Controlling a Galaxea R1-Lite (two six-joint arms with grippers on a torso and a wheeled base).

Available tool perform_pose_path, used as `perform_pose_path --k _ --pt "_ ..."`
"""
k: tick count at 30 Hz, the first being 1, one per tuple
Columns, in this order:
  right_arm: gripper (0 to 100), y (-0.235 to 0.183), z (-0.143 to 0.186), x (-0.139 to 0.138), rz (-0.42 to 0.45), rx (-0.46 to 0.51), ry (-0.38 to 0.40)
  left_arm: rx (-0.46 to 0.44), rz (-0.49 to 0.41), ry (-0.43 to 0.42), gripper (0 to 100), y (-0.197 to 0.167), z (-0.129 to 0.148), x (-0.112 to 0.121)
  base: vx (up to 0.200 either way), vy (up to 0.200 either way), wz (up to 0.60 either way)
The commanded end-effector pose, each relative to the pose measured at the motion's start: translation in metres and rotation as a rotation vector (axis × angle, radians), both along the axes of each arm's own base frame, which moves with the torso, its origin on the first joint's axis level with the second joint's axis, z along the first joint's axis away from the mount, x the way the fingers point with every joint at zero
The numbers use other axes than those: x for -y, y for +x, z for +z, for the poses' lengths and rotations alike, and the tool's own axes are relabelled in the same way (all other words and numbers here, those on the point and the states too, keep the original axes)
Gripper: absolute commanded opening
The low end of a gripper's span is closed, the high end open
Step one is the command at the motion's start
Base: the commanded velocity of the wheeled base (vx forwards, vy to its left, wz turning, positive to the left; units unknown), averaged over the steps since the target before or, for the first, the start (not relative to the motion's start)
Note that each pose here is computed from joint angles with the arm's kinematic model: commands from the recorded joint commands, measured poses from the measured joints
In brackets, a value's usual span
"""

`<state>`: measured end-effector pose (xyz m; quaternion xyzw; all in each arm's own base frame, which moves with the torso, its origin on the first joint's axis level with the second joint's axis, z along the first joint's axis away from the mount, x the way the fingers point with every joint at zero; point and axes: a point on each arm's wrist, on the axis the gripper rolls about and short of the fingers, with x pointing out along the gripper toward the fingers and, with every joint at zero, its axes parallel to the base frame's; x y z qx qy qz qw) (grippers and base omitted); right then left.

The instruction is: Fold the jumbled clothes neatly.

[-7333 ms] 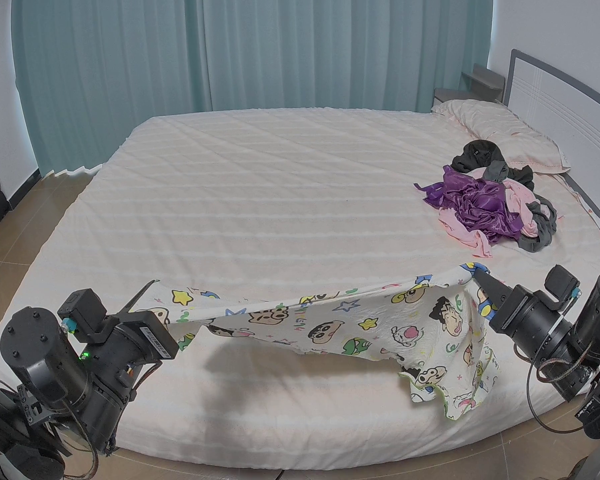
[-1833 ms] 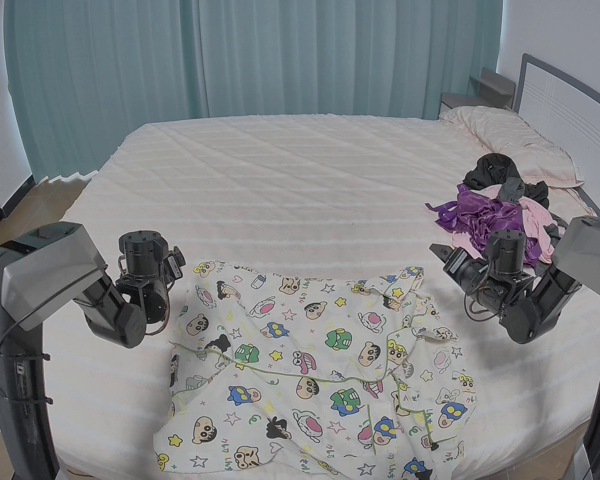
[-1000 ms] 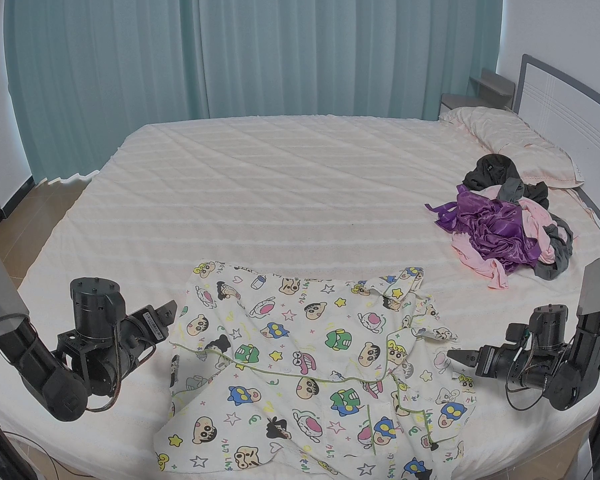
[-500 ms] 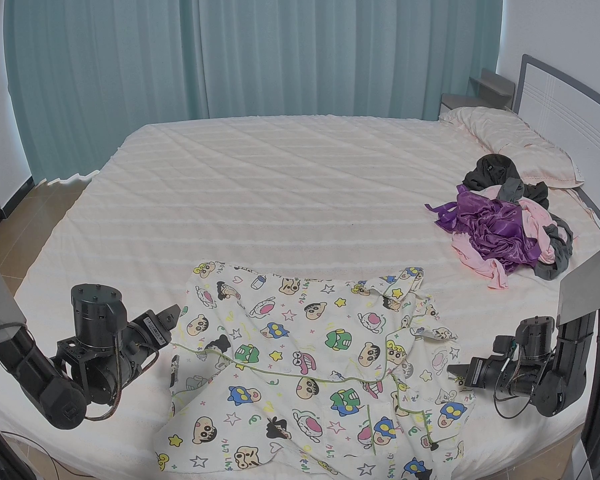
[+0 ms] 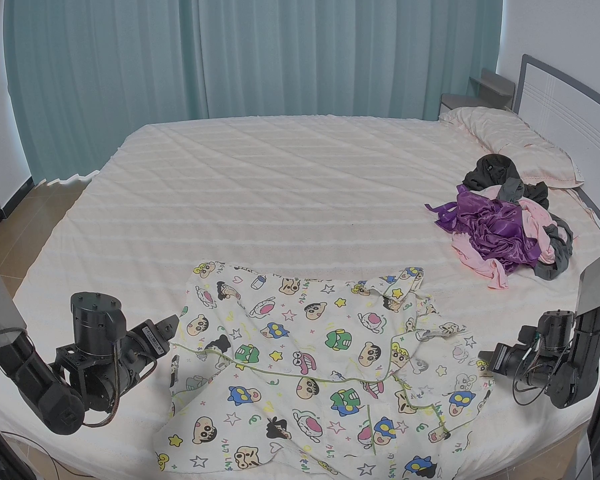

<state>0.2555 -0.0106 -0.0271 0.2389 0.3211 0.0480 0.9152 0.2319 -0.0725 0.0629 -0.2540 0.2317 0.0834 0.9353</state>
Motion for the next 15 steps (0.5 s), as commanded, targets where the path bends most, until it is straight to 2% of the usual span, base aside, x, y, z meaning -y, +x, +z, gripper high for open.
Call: perform_pose_path --k 1,10,15 --pt "0 -0.003 0.004 0.023 -0.109 0.015 -0.015 -0.018 0.001 0.006 100 -0.003 -0.003 -0.001 0.0 0.0 0.0" --pt "0 -0.005 0.005 0.049 -0.207 0.041 -0.019 -0.033 -0.007 0.011 100 -0.007 -0.006 0.0 0.0 0.0 0.0" --pt "0 -0.007 0.003 0.05 -0.214 0.033 -0.018 -0.035 -0.014 0.011 100 -0.008 -0.007 0.001 0.0 0.0 0.0"
